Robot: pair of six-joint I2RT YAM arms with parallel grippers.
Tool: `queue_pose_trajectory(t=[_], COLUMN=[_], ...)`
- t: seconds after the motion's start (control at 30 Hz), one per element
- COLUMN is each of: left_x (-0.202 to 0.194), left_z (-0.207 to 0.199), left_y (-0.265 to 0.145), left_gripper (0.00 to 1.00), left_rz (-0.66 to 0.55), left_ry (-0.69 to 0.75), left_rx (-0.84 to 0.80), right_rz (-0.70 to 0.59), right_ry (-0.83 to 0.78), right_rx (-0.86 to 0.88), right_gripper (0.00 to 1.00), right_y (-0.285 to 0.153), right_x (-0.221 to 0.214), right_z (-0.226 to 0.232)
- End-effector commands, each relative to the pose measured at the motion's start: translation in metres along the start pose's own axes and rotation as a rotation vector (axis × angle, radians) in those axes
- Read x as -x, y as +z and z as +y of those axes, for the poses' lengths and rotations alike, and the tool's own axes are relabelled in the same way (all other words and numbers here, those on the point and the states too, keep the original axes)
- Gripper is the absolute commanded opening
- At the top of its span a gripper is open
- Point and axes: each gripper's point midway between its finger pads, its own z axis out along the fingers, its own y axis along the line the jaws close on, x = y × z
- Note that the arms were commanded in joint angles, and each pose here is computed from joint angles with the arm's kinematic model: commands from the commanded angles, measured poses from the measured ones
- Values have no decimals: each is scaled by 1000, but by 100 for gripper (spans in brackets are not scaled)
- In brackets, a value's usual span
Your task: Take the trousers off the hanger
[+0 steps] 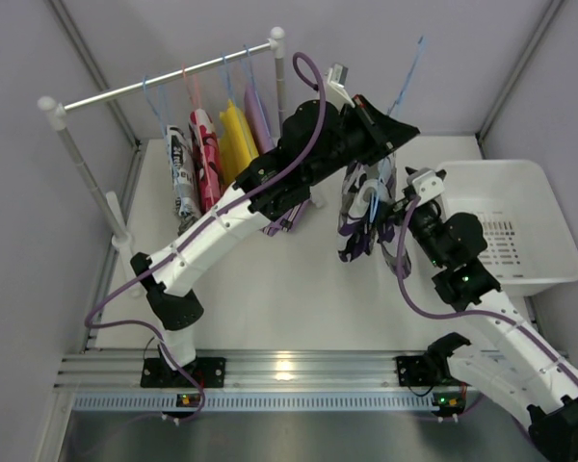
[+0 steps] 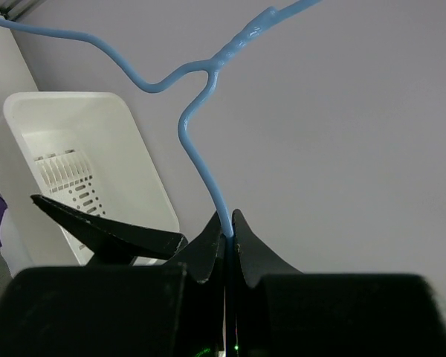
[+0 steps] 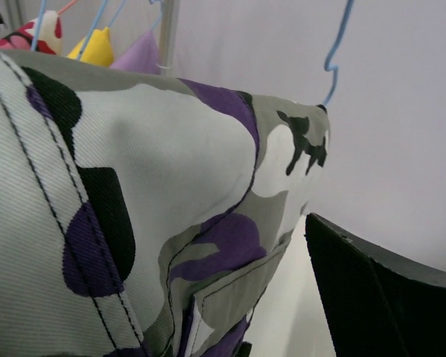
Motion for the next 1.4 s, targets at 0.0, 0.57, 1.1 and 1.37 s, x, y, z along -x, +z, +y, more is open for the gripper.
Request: queue_pose_trajectory(t=[0.0,0.57,1.1,1.37], left_x=[49,49,45,64], left_z=[-105,-108,-93,-50], left_y=[-57,-58,-62,-60], left_gripper=[0,0,0,0], left_rz=[-113,-101,-92,-157], left_ry=[-20,-45,-30,93], left_rx=[-301,-314,-258,-162], right_rz=[-78,-28,-155,-213], right_ry=[49,50,92,109], right_rx=[95,-72,-243,-228], right_gripper=[100,99,0,0], right_y=[-1,17,20,-1], right_x=[30,10,83,141], right_z=[12,-14,-61,-76])
